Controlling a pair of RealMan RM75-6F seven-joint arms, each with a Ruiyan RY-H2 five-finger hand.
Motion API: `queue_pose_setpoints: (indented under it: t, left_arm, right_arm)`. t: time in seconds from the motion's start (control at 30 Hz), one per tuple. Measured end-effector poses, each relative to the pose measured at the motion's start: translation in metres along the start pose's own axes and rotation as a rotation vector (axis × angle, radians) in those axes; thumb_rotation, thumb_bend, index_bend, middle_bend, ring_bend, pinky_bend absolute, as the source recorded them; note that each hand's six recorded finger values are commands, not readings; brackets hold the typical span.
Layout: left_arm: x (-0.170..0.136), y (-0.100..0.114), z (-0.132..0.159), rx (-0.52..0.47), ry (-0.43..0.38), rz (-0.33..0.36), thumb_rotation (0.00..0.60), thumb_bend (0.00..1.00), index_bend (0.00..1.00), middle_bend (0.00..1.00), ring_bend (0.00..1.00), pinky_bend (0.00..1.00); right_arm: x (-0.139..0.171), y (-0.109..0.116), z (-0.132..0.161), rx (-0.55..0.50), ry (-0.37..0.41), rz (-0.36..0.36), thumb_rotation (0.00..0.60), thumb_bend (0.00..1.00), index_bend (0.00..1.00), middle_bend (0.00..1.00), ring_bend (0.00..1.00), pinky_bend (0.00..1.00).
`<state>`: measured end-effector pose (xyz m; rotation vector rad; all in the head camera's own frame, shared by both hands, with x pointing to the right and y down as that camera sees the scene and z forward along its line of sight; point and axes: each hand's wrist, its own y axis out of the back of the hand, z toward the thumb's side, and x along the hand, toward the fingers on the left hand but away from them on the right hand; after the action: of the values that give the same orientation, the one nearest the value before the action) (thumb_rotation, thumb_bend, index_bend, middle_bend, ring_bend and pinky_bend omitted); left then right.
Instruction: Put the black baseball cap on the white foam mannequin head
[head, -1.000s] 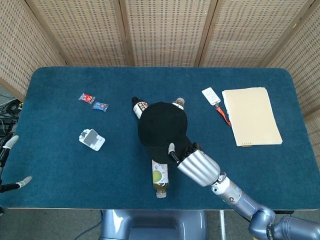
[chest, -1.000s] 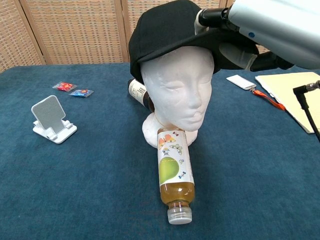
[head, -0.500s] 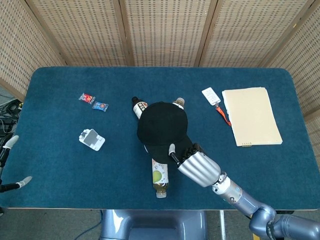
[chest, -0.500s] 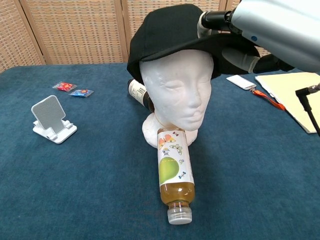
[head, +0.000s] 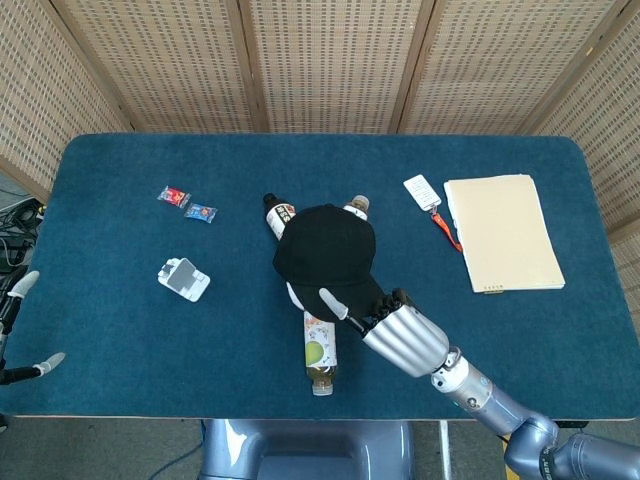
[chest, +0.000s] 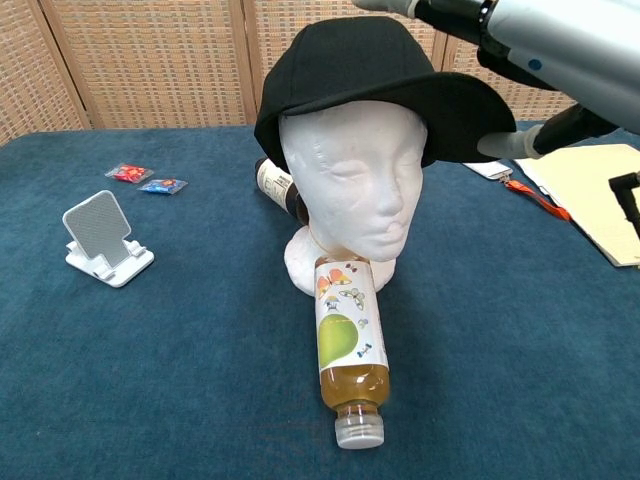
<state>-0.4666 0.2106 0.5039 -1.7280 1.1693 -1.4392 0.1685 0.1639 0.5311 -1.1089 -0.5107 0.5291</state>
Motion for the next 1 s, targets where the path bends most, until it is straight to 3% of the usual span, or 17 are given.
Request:
queue_pose_setpoints:
  t: [0.3,0.47,0.53,0.6,0.63,0.67,0.77,0.8,0.87,1.0]
  left_arm:
    - [-0.001,0.002,-0.002,-0.011,0.005,0.003,0.600,0.00,0.00,0.00,0.00,0.00]
    - [-0.003,0.005,-0.003,-0.018,0.007,0.010,0.600,0.00,0.00,0.00,0.00,0.00]
    - [-0.004,0.006,-0.003,-0.022,0.004,0.015,0.600,0.00,0.00,0.00,0.00,0.00]
    - [-0.006,0.007,-0.002,-0.023,0.000,0.018,0.600,0.00,0.00,0.00,0.00,0.00]
    - [-0.007,0.007,-0.002,-0.024,-0.001,0.018,0.600,0.00,0.00,0.00,0.00,0.00]
    - [-0.007,0.007,-0.001,-0.023,-0.004,0.019,0.600,0.00,0.00,0.00,0.00,0.00]
    - [-0.009,0.007,0.000,-0.018,-0.009,0.019,0.600,0.00,0.00,0.00,0.00,0.00]
    - [-0.009,0.006,0.000,-0.015,-0.010,0.018,0.600,0.00,0.00,0.00,0.00,0.00]
    - [-0.010,0.006,0.001,-0.008,-0.012,0.018,0.600,0.00,0.00,0.00,0.00,0.00]
    - [-0.010,0.004,0.002,0.016,-0.010,0.024,0.600,0.00,0.00,0.00,0.00,0.00]
  right_arm:
    - [0.032,0.031,-0.032,-0.031,-0.059,-0.049,0.600,0.10,0.05,1.00,1.00,1.00]
    - [0.068,0.046,-0.062,-0.063,-0.148,-0.059,0.600,0.10,0.07,0.99,1.00,1.00]
    - [0.087,0.048,-0.077,-0.087,-0.204,-0.056,0.600,0.09,0.07,0.95,0.99,1.00]
    - [0.103,0.048,-0.090,-0.105,-0.253,-0.047,0.600,0.05,0.06,0.85,0.91,0.98]
    - [0.114,0.045,-0.097,-0.118,-0.283,-0.031,0.600,0.03,0.05,0.78,0.85,0.94]
    - [0.122,0.042,-0.103,-0.128,-0.307,-0.014,0.600,0.01,0.03,0.65,0.71,0.82]
    - [0.149,0.029,-0.121,-0.162,-0.400,0.060,0.600,0.00,0.00,0.18,0.16,0.24]
    - [0.157,0.025,-0.126,-0.174,-0.433,0.086,0.600,0.00,0.00,0.06,0.05,0.09]
    - [0.175,0.015,-0.136,-0.199,-0.517,0.156,0.600,0.00,0.00,0.00,0.00,0.01]
    - [0.208,-0.007,-0.147,-0.252,-0.678,0.321,0.600,0.00,0.00,0.00,0.00,0.00]
